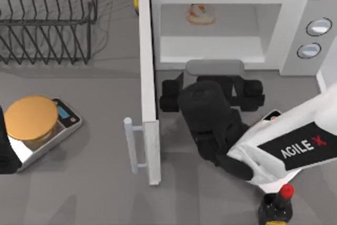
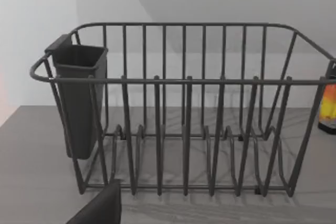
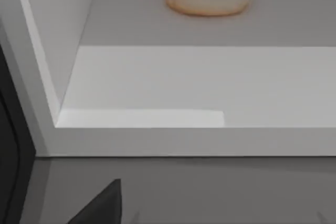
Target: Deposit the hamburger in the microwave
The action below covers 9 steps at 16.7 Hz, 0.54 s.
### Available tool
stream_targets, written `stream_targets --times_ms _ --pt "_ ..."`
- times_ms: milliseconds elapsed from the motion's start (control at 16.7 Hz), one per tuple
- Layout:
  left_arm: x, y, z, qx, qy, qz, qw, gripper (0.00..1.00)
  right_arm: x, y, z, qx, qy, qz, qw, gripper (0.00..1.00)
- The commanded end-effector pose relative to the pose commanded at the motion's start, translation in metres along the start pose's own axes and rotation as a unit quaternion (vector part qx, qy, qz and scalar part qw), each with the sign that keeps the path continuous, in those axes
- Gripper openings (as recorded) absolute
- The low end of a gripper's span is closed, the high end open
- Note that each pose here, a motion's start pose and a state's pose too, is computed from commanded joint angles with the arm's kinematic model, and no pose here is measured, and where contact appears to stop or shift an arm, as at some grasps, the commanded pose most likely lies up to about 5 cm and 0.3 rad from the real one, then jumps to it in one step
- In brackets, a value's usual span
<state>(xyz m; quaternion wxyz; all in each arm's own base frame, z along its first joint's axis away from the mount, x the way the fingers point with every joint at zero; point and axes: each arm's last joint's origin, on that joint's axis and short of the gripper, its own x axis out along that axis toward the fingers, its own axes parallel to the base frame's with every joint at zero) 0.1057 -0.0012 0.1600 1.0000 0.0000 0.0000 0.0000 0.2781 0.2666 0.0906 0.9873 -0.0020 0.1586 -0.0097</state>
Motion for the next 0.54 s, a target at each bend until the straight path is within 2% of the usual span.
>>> stream_targets --times_ms 360,540 --pt "0.0 0.0 0.0 0.0 0.0 0.0 1.0 1.0 -0.021 -0.003 0.061 -0.008 0.008 -0.006 1.0 1.0" --pt "0.0 0.0 0.0 0.0 0.0 0.0 1.0 1.0 -0.026 -0.004 0.073 -0.004 0.004 -0.005 1.0 1.0"
